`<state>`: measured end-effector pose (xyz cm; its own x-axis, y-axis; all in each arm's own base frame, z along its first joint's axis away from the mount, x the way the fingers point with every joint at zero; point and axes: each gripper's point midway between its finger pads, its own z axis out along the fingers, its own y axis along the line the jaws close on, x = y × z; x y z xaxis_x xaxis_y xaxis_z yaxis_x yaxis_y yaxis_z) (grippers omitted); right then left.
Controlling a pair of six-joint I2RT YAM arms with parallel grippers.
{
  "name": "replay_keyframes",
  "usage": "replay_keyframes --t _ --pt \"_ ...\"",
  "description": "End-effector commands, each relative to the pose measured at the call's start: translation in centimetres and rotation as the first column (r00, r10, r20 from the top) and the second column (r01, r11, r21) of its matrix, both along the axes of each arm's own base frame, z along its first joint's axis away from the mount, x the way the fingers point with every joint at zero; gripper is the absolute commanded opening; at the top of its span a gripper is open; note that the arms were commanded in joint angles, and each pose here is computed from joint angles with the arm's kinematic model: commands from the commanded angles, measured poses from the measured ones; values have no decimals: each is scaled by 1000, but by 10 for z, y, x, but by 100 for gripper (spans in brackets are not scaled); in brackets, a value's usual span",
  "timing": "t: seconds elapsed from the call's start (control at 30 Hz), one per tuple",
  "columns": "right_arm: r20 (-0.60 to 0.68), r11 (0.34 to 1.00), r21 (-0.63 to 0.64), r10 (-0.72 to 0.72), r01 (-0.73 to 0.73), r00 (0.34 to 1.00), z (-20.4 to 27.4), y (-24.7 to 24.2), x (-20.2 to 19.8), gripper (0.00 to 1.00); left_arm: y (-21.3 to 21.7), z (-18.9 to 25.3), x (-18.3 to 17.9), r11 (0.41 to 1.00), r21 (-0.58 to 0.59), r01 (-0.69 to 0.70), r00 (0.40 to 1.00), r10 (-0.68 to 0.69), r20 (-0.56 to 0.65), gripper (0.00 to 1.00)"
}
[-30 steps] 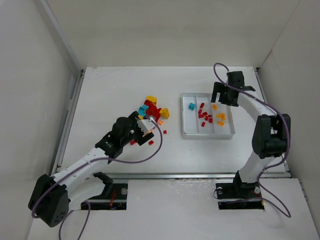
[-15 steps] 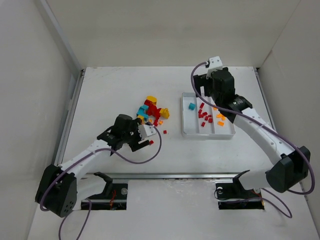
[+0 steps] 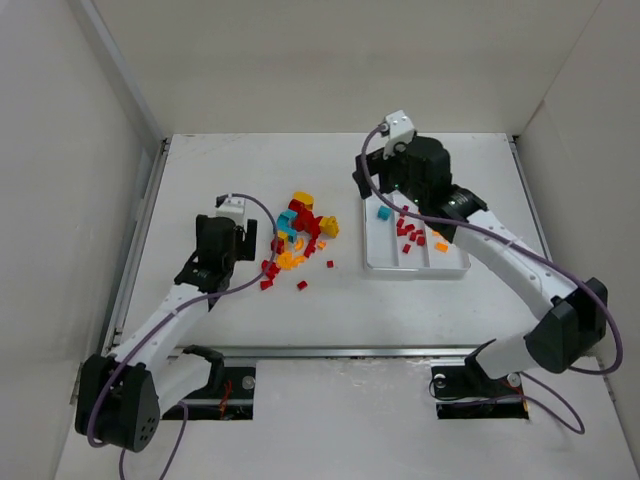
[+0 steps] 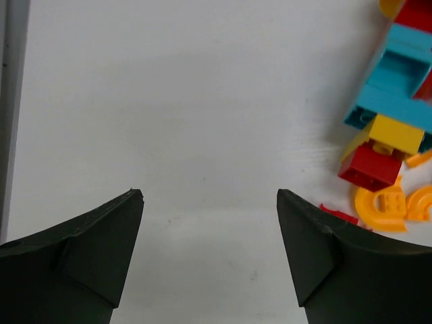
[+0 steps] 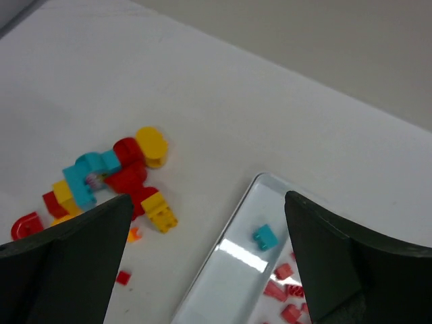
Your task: Sort the legos into containers by color
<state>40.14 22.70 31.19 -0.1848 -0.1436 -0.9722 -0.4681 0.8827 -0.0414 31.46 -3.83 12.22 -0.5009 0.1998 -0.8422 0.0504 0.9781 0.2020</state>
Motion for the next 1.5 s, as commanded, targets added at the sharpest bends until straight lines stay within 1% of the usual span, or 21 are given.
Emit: replay_keyframes --t 0.0,0.03,0.1,0.17,0.23,0.27,0.33,0.43,0.5,0.63,0.7,0.83,0.93,1.07,1.17,1.27,1.3,1.33,1.4,1.43,1.47 --pt "-172 994 -10 101 -104 980 -43 56 -30 98 11 17 0 968 -172 -182 972 204 118 77" --pt "-238 994 -69 62 -80 969 -71 62 -28 89 13 23 0 963 -196 -188 964 219 150 77" --pt "-351 994 -99 14 -52 936 -105 66 -39 79 14 24 -2 951 -234 -200 955 243 171 77" --pt "-468 997 -69 5 -43 884 -137 69 -53 75 15 27 -6 949 -248 -193 949 245 197 77" --pt "-521 997 -52 16 -50 853 -154 77 -62 73 13 30 -9 942 -282 -180 943 246 222 77" --pt "-552 996 -77 -6 -43 834 -171 77 -67 73 11 36 -8 938 -306 -165 940 243 239 77" --pt "-556 992 -125 -57 -16 829 -183 78 -68 73 10 38 -11 937 -315 -151 939 235 250 77" --pt "-604 983 -179 -80 -37 793 -208 90 -76 74 7 44 -13 927 -353 -128 931 235 279 77" --pt "-615 977 -209 -95 -45 783 -220 95 -75 74 8 38 -17 922 -368 -125 926 241 290 76" --pt "-633 972 -225 -98 -61 768 -236 106 -78 74 6 46 -19 918 -385 -100 918 234 320 76" --pt "-651 973 -223 -106 -56 751 -244 107 -81 71 5 43 -21 918 -386 -92 920 226 319 76" --pt "-674 973 -229 -148 -14 723 -258 108 -79 61 5 51 -21 914 -396 -81 911 229 343 76" --pt "-681 970 -241 -157 -16 716 -266 109 -79 57 5 51 -21 914 -396 -81 911 229 343 76" --pt "-675 969 -246 -148 -32 722 -271 114 -74 44 5 49 -22 911 -405 -82 910 234 341 76" --pt "-685 968 -247 -144 -41 714 -276 115 -76 42 5 49 -22 911 -405 -82 910 234 341 75" --pt "-685 968 -246 -144 -41 714 -276 115 -76 36 5 52 -23 910 -408 -78 907 235 349 75" --pt "-685 968 -246 -144 -41 714 -276 115 -76 33 4 51 -23 910 -409 -70 910 227 348 75" --pt "-693 968 -247 -142 -48 707 -280 115 -77 26 4 51 -23 910 -409 -70 910 227 348 75" --pt "-693 968 -247 -142 -48 707 -280 115 -77 17 4 54 -24 909 -412 -67 907 228 355 75" --pt "-689 970 -240 -137 -46 712 -275 116 -77 9 4 54 -24 909 -412 -67 907 228 355 75" --pt "-689 970 -240 -137 -46 712 -275 116 -77 5 4 54 -24 909 -412 -67 907 228 355 75"
